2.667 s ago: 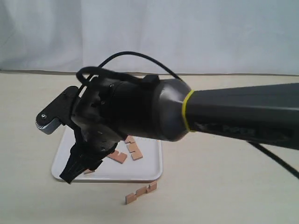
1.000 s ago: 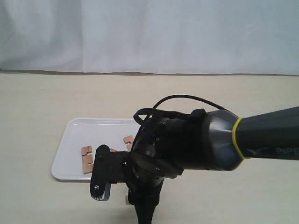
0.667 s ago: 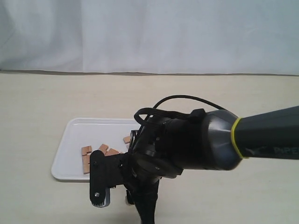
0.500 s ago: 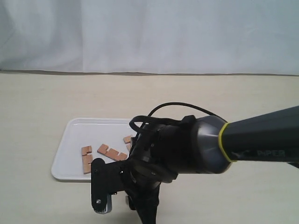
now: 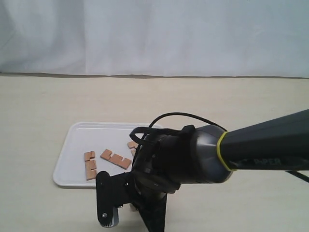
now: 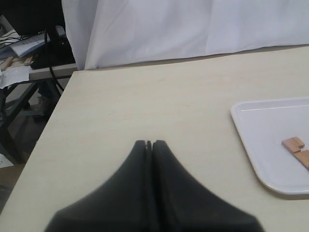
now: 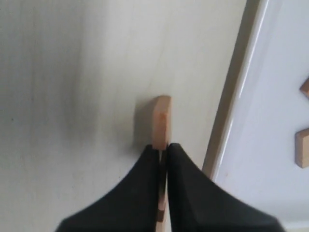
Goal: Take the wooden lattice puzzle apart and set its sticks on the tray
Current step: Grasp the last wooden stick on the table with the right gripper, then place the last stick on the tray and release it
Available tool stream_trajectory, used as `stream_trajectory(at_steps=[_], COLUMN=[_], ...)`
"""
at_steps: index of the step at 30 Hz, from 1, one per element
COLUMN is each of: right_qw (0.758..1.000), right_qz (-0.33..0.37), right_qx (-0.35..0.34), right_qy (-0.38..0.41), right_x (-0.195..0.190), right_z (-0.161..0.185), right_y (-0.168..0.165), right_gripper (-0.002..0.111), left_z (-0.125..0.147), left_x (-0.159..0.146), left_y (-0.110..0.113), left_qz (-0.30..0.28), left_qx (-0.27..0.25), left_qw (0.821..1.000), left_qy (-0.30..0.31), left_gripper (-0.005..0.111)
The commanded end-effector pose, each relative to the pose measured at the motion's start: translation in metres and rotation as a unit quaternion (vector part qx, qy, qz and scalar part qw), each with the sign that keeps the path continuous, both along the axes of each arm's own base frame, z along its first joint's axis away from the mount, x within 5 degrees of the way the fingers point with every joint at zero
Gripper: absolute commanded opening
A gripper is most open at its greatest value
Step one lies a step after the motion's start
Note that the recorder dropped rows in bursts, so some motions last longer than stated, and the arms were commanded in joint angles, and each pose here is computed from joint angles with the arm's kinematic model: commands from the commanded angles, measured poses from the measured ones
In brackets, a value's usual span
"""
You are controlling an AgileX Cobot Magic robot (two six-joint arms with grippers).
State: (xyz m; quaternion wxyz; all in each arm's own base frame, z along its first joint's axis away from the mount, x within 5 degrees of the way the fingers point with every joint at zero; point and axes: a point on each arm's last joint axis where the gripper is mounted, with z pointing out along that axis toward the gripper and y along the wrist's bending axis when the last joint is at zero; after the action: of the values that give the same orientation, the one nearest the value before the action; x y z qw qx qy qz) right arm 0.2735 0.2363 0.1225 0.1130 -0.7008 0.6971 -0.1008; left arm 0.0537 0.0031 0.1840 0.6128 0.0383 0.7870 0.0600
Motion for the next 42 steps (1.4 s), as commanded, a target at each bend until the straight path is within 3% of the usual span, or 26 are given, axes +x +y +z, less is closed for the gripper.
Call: stream_trajectory(at_steps=[1,7,10,15,19,25,29,32,37,39,42], right_qw=[0.999,0.982,0.971,0.950,0.916,0.883,0.877,0.863,0.847,0.849,0.860], right_qz=[0.008,-0.047,-0.092,-0.195,-0.300,-0.381,-0.400,-0.426,-0.448,-0.437,-0.409], right_qx=[0.026,0.147,0.174,0.177,0.184,0.177,0.157,0.162,0.179,0.193,0.210], right_qy=[-0.027,-0.111,-0.138,-0.167,-0.190,-0.207,-0.214,-0.217,-0.223,-0.224,-0.222], right_x=[-0.005,0.007,0.018,0.045,0.070,0.091,0.098,0.100,0.095,0.088,0.075], right_z=[0.025,0.066,0.070,0.058,0.045,0.016,0.004,0.003,0.018,0.029,0.051], right_y=[0.005,0.008,0.002,-0.011,-0.012,-0.005,-0.003,-0.004,0.000,0.009,0.023], right_gripper=[0.005,0.005,0.005,0.005,0.005,0.005,0.006,0.018,0.052,0.058,0.057], left_z=[0.000,0.000,0.000,0.000,0.000,0.000,0.000,0.000,0.000,0.000,0.000], left_x=[0.000,0.000,0.000,0.000,0.000,0.000,0.000,0.000,0.000,0.000,0.000], left_y=[0.000,0.000,0.000,0.000,0.000,0.000,0.000,0.000,0.000,0.000,0.000], left_qz=[0.000,0.000,0.000,0.000,0.000,0.000,0.000,0.000,0.000,0.000,0.000], left_qx=[-0.004,-0.004,-0.004,-0.004,-0.004,-0.004,-0.004,-0.004,-0.004,-0.004,-0.004], left_qw=[1.000,1.000,1.000,1.000,1.000,1.000,1.000,1.000,1.000,1.000,1.000], left_qy=[-0.005,-0.005,-0.005,-0.005,-0.005,-0.005,-0.005,-0.005,-0.005,-0.005,-0.005], left_gripper=[0.000,0.000,0.000,0.000,0.000,0.000,0.000,0.000,0.000,0.000,0.000])
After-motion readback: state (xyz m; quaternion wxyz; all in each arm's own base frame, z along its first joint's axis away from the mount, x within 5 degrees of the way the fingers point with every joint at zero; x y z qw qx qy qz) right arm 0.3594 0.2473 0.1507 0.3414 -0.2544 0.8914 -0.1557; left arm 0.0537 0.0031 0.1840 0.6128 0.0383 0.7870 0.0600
